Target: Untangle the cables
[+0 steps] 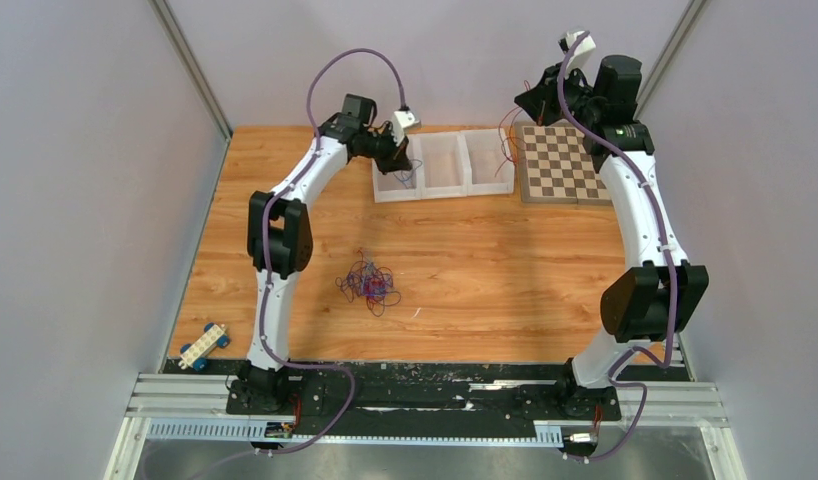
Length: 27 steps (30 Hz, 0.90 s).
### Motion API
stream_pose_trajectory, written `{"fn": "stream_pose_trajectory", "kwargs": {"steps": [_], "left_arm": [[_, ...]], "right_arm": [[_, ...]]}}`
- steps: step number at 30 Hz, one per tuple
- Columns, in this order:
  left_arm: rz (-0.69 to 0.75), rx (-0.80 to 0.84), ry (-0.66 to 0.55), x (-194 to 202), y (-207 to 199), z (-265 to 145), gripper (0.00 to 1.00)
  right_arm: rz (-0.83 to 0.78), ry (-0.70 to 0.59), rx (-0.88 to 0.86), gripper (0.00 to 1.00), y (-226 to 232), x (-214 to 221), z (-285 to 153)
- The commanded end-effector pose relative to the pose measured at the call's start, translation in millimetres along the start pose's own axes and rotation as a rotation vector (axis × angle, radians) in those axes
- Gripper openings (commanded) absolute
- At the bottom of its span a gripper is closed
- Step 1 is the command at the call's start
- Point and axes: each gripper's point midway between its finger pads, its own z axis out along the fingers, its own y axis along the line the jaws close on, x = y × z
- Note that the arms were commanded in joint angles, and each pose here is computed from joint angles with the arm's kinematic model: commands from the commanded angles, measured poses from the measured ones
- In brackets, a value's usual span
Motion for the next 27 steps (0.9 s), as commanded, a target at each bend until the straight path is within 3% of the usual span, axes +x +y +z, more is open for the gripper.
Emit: {"fn": "stream_pose_trajectory", "kwargs": {"steps": [1,9,15,18,22,25,27], "left_arm": [[0.158,0.029,0.006,-16.7,-21.1,3.6,0.00],[0.172,-0.029,0.106,7.4,-1.4,3.7,0.00],[-0.018,-0.136,0.030,3.8,34.0,-16.7,0.00],[-0.091,-0.235,0.058,16.2,53.9,-20.3,0.03],[-0.130,-0.301,0.084,24.4,67.5,-21.7,0.36],[-0.147,-0.282,0.045,8.2,60.7,-28.9,0.70],[-0.167,-0.269,0.014,-4.9,52.7,-35.5,0.81]], "right_arm": [[-0.028,-0.068,0.010,0.00,-0.9,-27.1,-2.2],[-0.025,-0.064,0.006,0.00,0.0,-24.2,-2.4],[-0.027,-0.067,-0.004,0.00,-1.2,-25.0,1.8],[-0.014,-0.066,-0.012,0.00,-4.1,-23.6,9.5],[-0.008,-0.058,-0.007,0.00,-13.0,-18.1,23.4],[0.001,-0.044,0.001,0.00,-25.2,-8.4,38.0],[0.007,-0.035,0.011,0.00,-33.9,-0.8,48.1]]}}
